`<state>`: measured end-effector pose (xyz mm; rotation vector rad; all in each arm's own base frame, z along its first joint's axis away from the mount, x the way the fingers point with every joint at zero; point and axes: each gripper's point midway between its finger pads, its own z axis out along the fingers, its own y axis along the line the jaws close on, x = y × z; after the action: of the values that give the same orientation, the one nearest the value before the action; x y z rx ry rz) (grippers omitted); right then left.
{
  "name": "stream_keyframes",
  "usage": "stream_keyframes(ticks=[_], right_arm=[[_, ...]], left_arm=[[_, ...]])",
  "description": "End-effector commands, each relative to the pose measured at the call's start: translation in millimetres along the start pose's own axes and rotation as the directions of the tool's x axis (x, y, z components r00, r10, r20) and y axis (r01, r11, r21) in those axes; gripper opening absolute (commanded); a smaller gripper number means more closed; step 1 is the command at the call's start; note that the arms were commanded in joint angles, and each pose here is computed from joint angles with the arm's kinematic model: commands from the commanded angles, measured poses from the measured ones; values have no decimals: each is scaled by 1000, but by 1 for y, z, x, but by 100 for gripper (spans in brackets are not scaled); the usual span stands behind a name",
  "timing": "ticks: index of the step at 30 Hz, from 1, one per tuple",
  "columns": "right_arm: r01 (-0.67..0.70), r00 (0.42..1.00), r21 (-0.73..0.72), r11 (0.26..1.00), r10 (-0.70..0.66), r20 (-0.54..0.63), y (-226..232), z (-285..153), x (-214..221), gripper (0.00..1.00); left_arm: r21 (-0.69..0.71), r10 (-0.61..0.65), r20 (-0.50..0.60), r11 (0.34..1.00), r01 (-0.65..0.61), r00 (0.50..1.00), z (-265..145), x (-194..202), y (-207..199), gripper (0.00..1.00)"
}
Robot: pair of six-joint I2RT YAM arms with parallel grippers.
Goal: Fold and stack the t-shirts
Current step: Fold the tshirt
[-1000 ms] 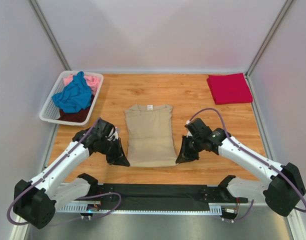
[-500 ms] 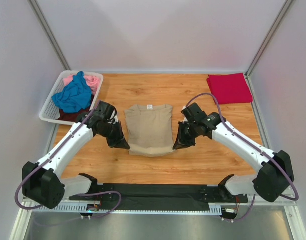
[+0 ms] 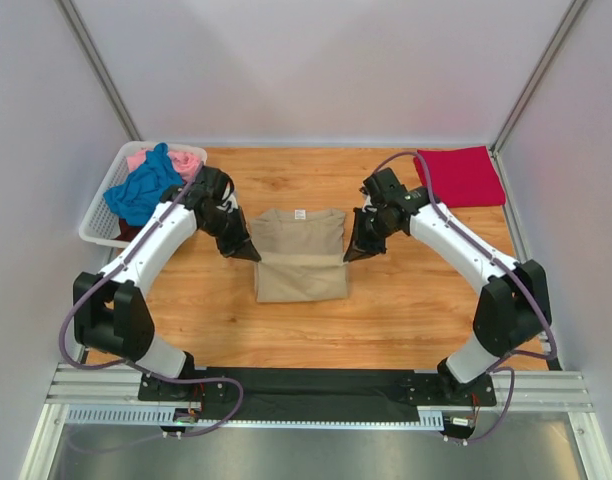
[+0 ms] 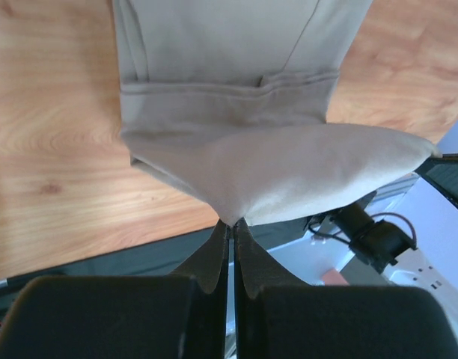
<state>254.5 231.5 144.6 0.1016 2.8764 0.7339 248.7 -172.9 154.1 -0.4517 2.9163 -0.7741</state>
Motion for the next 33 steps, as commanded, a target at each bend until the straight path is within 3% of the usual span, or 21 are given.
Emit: stream_keyframes(ticks=[1,13,18,27,33], right_arm=[[66,997,-32,997,-65,34,13,-4,-30,0],[85,994,-40,996,-82,72,23,17,-100,0],[94,990,-14,995,-92,109,22,23,-123,0],[57,988,-1,998,-56,144,16,34,-149,0],[40,984,-11,999,-38,174,15,41,-168,4]], left_arm=[[40,42,49,998,-44,998,-8,-29,-16,0],[131,31,96,990,-44,995,-4,-108,-29,0],[231,32,141,971,-64,989,-5,-137,-51,0],[289,32,160,954,-78,987,15,-172,-63,0],[272,-24,150,962,-18,988,40,-188,-55,0]])
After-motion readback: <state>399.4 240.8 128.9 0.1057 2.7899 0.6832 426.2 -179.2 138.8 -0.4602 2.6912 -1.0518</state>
